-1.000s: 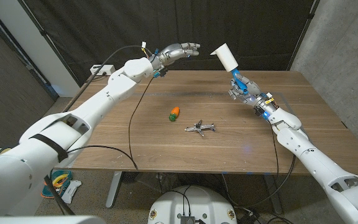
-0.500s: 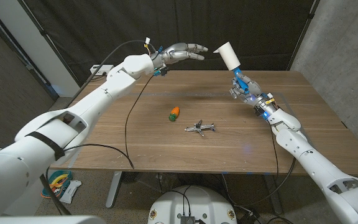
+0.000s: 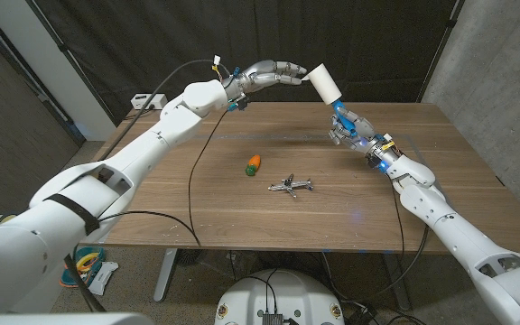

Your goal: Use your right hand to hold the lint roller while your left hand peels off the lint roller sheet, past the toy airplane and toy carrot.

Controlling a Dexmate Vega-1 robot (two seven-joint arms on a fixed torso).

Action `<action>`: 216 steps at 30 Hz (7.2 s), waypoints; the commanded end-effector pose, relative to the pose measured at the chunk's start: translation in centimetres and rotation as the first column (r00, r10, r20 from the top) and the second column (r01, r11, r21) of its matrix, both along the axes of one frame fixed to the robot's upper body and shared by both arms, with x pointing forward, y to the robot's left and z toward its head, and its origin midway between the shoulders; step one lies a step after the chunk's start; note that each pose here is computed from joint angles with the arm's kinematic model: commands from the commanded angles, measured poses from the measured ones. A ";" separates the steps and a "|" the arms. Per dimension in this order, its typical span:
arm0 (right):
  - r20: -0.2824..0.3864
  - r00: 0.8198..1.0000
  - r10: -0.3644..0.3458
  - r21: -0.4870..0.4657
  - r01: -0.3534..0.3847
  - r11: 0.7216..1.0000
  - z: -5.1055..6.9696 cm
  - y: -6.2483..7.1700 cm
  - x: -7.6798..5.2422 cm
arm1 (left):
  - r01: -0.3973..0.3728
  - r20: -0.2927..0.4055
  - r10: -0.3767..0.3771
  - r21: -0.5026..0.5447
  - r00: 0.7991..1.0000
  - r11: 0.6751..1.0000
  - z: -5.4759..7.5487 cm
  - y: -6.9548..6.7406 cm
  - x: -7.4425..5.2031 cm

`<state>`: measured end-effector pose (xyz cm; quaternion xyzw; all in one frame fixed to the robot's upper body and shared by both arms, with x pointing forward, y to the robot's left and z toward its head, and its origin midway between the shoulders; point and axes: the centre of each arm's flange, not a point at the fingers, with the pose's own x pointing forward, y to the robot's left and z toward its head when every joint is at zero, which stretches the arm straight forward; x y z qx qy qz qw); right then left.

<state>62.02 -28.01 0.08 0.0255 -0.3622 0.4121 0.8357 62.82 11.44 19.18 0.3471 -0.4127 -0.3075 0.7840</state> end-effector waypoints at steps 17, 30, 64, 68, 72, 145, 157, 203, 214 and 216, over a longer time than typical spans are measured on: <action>0.032 0.999 0.019 -0.013 -0.019 1.000 0.8 0.6 0.7 | -0.037 0.024 0.036 0.038 0.999 0.999 1.2 -1.5 0.8; 0.019 1.000 0.013 0.014 -0.014 1.000 0.9 0.5 1.4 | 0.033 0.007 -0.033 0.042 0.999 0.999 1.2 -0.9 1.2; 0.030 0.999 0.011 0.037 -0.012 0.999 0.5 0.3 1.1 | -0.023 0.022 0.022 0.047 1.000 0.999 2.1 -0.7 1.0; 0.031 0.999 0.008 0.040 -0.009 0.999 0.5 0.3 1.3 | 0.011 0.007 -0.012 0.026 1.000 1.000 2.1 -0.7 1.2; 0.033 0.999 0.016 0.034 -0.017 0.999 0.6 0.3 1.4 | 0.002 0.019 -0.001 -0.030 1.000 1.000 2.0 -0.6 1.2; 0.063 0.998 0.011 0.059 -0.014 0.998 1.0 1.1 2.7 | 0.017 -0.020 -0.015 0.072 1.000 0.997 5.0 -2.4 3.5; 0.068 0.998 0.006 0.077 -0.011 0.997 0.5 0.8 2.6 | 0.018 -0.012 -0.017 0.130 1.000 0.991 5.5 -3.7 3.1; 0.114 0.993 0.016 0.169 -0.036 0.985 -0.2 0.0 1.4 | -0.103 0.139 0.096 0.050 0.986 0.993 3.9 -3.6 -0.5; 0.120 0.993 0.007 0.202 -0.031 0.979 -0.5 -0.1 1.2 | -0.114 0.140 0.107 0.043 0.984 0.993 3.1 -2.8 -1.2; 0.123 0.992 0.004 0.204 -0.029 0.979 -0.6 -0.1 1.2 | -0.118 0.139 0.111 0.043 0.984 0.992 2.9 -2.5 -1.3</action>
